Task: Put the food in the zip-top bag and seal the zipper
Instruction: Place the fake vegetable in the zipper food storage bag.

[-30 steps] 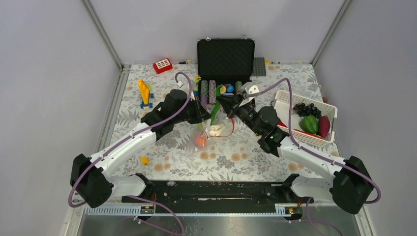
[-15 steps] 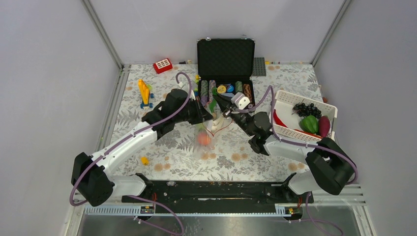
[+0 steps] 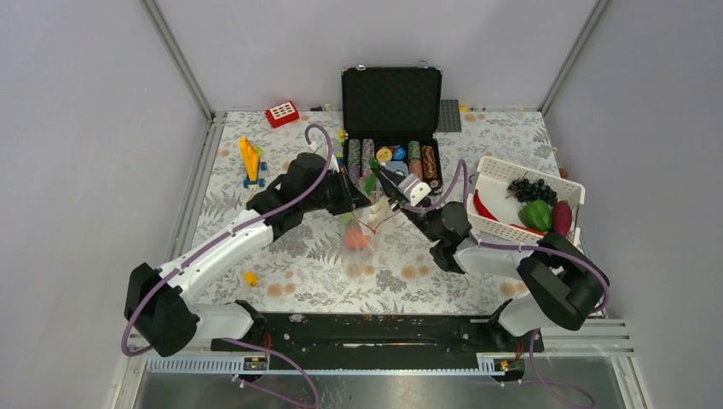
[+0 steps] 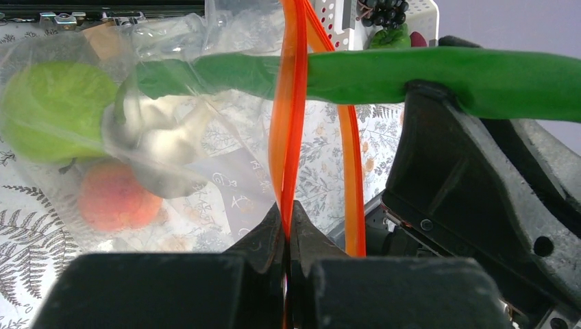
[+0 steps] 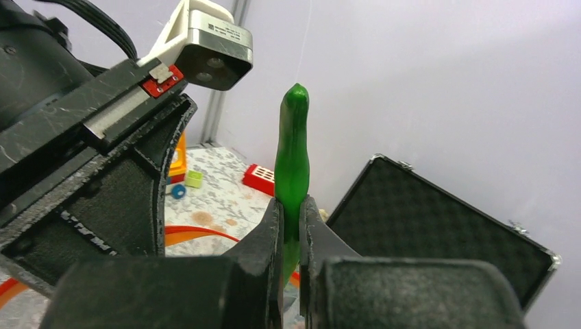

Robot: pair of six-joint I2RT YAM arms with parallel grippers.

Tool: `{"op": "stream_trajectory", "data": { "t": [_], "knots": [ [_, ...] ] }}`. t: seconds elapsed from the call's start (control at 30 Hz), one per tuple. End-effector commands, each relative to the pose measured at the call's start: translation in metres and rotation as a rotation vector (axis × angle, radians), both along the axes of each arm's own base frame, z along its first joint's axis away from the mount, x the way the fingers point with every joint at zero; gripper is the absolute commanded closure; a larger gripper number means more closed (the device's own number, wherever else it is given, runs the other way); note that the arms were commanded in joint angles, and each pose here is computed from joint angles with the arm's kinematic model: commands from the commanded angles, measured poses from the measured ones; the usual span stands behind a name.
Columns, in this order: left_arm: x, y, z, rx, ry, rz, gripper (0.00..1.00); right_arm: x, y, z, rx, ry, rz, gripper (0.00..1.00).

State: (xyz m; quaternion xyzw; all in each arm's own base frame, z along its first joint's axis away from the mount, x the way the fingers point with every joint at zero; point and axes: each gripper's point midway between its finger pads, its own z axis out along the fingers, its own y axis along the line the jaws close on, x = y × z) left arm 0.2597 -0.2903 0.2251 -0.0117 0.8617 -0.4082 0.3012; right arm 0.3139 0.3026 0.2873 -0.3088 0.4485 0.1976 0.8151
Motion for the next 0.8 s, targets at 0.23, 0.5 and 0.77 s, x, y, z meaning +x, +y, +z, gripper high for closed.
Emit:
{"op": "stream_trajectory", "data": {
  "t": [0.23,0.5,0.77],
  "knots": [
    [0.003,-0.006,0.048,-0.081,-0.108,-0.022,1.00,0.012,-0.028,0.013,-0.029,-0.107,-0.209,0.98],
    [0.006,-0.011,0.047,-0.077,-0.103,-0.040,1.00,-0.002,0.006,-0.001,-0.039,-0.079,-0.051,0.97],
    [0.012,-0.007,0.044,-0.052,-0.107,-0.003,1.00,-0.034,0.017,-0.060,-0.176,-0.001,0.081,0.82]
  ]
}}
